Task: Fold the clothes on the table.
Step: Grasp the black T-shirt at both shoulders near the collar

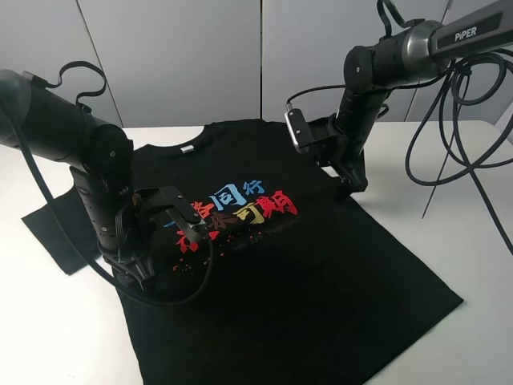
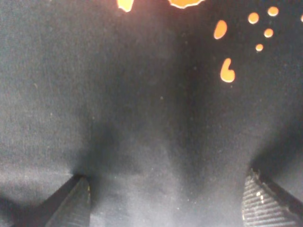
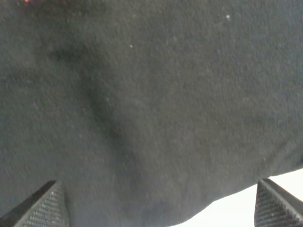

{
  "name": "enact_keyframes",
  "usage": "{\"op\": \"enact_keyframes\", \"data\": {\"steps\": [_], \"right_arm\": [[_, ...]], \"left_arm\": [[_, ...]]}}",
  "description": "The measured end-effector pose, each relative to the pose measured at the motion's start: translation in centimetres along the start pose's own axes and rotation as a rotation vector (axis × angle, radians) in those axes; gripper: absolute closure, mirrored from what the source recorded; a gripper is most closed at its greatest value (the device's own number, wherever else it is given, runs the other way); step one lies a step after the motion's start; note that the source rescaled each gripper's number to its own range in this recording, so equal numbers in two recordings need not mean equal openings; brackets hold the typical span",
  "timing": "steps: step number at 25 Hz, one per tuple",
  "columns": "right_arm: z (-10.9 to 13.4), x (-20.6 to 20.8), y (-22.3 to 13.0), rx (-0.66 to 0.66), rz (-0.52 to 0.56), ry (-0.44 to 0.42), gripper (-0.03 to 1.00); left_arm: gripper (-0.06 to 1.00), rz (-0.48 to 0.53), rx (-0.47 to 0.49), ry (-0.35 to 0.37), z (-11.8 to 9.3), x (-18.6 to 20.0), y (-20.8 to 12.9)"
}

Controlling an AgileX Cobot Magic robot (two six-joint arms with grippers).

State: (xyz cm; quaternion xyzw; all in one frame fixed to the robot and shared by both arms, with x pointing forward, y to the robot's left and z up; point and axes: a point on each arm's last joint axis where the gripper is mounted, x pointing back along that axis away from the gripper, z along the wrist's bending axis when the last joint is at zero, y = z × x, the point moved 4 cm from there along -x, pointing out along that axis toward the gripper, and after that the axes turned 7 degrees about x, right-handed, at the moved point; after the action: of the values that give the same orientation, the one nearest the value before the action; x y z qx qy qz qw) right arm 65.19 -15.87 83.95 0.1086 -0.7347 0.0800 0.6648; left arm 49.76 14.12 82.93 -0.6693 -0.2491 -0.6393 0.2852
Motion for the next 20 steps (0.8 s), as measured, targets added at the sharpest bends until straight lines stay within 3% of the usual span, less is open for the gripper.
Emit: {"op": "enact_keyframes", "data": {"steps": [9, 20], "right_arm": [[0.3, -0.6, 0.3, -0.005, -0.026, 0.025, 0.15], [0.9, -1.6, 0.8, 0.060, 0.026, 0.063, 0.22]], "left_arm": [[0.08, 0.003, -0.005, 0.004, 0.0, 0.0, 0.0], [0.08, 0.003, -0.005, 0.004, 0.0, 0.0, 0.0]]}}
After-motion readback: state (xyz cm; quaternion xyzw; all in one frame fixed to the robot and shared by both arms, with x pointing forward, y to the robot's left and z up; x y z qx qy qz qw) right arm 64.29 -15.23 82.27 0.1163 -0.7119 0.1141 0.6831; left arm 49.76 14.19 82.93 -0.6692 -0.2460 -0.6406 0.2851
